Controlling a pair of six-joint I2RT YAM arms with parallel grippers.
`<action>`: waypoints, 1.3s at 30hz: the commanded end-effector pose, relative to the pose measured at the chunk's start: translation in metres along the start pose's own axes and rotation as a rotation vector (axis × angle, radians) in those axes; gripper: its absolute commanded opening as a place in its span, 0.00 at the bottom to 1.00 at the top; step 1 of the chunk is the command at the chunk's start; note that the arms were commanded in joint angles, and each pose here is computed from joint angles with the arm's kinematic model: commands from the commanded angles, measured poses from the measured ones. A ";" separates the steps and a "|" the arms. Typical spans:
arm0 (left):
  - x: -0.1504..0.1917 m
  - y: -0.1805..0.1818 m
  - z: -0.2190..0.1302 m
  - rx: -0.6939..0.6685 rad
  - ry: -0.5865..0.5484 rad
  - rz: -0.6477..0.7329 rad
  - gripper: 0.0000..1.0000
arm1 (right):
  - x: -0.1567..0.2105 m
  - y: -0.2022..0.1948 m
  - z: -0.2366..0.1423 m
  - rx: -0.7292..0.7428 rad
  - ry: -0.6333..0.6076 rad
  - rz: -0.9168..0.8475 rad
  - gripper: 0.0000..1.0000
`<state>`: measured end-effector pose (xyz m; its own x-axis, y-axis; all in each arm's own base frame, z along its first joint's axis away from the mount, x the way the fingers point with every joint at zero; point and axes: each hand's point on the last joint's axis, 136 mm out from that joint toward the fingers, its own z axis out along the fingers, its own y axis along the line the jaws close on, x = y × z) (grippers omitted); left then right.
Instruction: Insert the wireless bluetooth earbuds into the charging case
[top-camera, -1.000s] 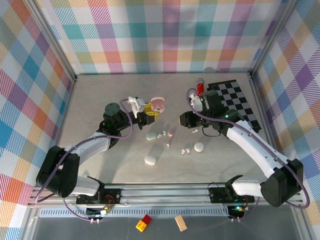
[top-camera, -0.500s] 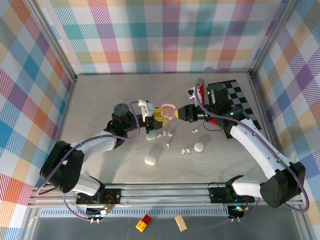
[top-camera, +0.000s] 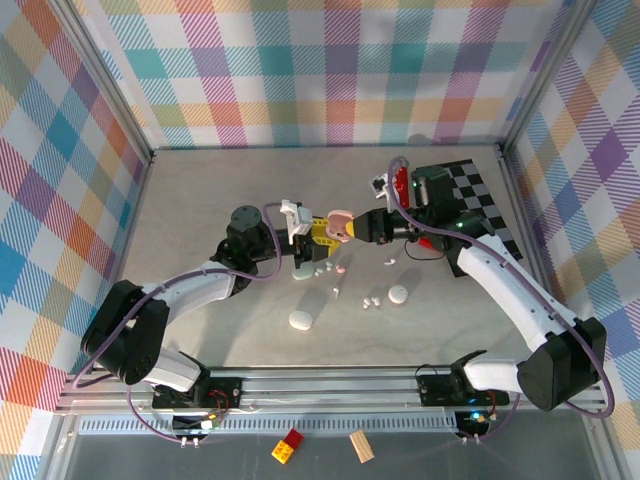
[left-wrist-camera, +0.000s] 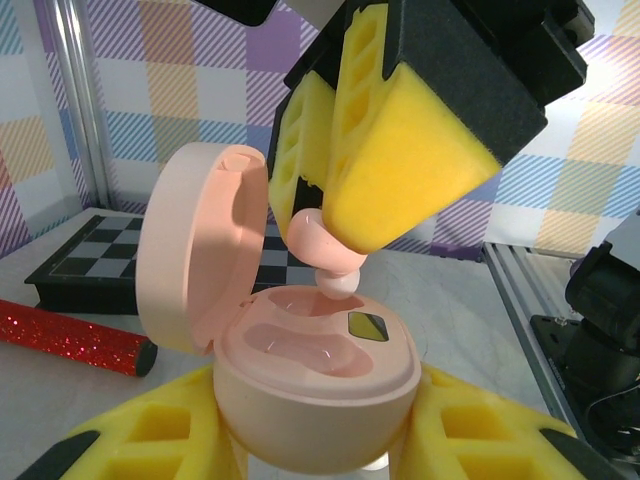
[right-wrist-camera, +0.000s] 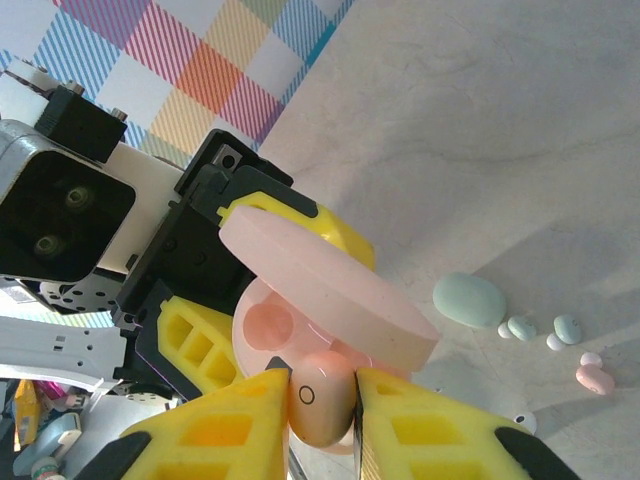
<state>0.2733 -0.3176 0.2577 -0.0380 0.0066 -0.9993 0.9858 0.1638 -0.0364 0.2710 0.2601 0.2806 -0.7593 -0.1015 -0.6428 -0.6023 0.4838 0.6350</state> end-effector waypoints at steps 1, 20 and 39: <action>-0.014 -0.008 0.005 0.051 -0.026 0.049 0.32 | -0.009 0.006 -0.001 -0.032 -0.018 -0.027 0.21; -0.021 -0.006 0.006 0.037 -0.041 0.066 0.32 | -0.005 0.009 0.001 -0.062 0.008 -0.023 0.21; -0.026 -0.008 0.006 0.048 -0.061 0.070 0.32 | -0.011 0.006 -0.009 0.016 -0.024 -0.057 0.37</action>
<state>0.2745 -0.3187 0.2594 -0.0452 0.0075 -0.9990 0.9861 0.1605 -0.0434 0.2725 0.2606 0.2789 -0.7543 -0.1174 -0.6459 -0.6106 0.4870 0.6245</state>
